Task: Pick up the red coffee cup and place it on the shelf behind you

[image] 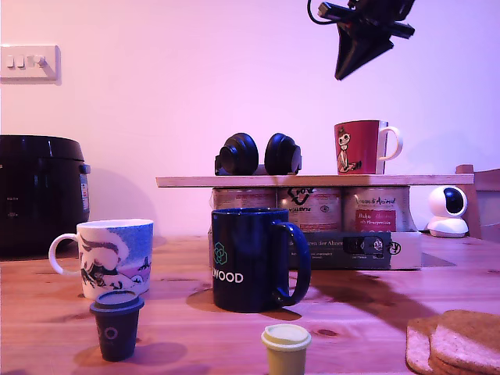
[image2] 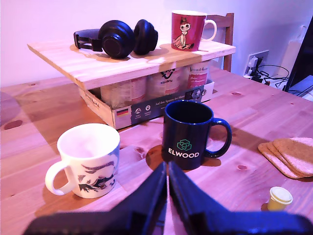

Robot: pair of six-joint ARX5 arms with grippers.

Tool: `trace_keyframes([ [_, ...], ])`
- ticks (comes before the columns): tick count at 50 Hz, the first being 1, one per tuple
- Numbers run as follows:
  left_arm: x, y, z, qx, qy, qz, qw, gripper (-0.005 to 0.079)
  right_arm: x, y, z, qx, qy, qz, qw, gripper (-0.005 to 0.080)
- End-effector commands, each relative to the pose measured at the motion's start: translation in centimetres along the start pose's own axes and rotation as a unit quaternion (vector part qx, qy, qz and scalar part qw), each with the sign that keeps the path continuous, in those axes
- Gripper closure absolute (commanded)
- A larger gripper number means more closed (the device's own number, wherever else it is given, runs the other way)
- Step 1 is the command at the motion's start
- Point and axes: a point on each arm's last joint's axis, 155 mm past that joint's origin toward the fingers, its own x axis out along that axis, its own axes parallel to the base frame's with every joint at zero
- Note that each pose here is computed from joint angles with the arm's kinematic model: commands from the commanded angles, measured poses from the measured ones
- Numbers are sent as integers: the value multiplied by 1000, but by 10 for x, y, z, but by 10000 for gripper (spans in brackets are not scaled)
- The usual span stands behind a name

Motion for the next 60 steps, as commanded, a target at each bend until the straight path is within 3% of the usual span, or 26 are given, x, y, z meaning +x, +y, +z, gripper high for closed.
trace_keyframes([
  [1,2,0,-5,-1,5,-2,1000,763,-5,3,13,-4,-21,-3,1000,763],
  [7,2,1,-5,-1,5,0,1000,763,-11,1,25,-13,-43,-8,999,764],
  [20,2,7,-6,-2,6,17,1000,763,-13,-7,20,-10,-64,-16,998,764],
  [31,2,9,-9,-8,11,21,1000,763,-24,-3,-8,1,-103,-33,994,764],
  [47,2,9,-8,-8,11,19,1000,763,-75,3,-35,11,-160,-63,985,764],
  [60,2,8,-8,-7,10,19,1000,763,-104,6,-76,26,-169,-90,981,764],
])
